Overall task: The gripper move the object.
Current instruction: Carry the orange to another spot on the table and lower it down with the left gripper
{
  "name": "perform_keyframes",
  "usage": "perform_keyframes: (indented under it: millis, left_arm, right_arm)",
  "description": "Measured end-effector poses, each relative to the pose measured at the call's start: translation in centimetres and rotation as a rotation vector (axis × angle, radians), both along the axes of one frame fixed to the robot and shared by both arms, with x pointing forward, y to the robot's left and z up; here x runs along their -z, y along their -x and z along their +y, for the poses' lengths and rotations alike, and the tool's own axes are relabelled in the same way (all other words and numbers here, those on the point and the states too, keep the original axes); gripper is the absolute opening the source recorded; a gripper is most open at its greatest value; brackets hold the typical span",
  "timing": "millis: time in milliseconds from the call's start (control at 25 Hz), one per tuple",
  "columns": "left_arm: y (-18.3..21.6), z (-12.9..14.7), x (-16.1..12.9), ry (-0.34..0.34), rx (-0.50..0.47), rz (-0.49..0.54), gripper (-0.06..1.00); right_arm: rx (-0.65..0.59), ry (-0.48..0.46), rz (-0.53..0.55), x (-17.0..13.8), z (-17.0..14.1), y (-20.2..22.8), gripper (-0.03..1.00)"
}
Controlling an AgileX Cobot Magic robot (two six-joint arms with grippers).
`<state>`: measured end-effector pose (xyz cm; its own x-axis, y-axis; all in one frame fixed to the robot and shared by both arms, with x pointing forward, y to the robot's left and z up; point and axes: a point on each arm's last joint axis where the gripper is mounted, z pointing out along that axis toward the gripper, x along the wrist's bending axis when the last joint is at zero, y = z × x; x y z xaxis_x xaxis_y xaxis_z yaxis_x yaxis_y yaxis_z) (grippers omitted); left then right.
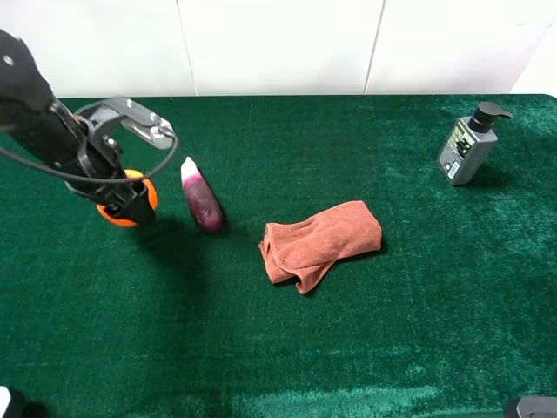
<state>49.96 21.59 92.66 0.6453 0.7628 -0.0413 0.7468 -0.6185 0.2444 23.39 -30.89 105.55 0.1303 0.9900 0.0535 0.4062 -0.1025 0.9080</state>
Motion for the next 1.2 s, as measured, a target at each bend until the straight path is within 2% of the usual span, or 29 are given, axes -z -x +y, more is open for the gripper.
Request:
perform_keyframes:
  millis: [320,520,800,1000,1200]
  left_arm:
    - [-1.1,-0.6,-4.8,0.037,0.027,-0.017,0.74]
    - [-2.8,-1.3,-8.1,0.066,0.013,-0.052,0.74]
    - [-4.3,-1.8,-11.2,0.1,-0.018,-0.106,0.74]
    - [-6.5,-3.0,-11.4,0.105,-0.029,-0.087,0.74]
    - [-9.1,-7.0,-10.4,0.106,0.047,-0.083,0.74]
  right_arm:
    - [0.0,0.0,0.0,0.0,0.0,0.0,0.65]
    - [0.0,0.0,0.0,0.0,0.0,0.0,0.65]
    - [0.0,0.0,0.0,0.0,0.0,0.0,0.65]
    - [0.0,0.0,0.0,0.0,0.0,0.0,0.65]
    - [0.0,0.0,0.0,0.0,0.0,0.0,0.65]
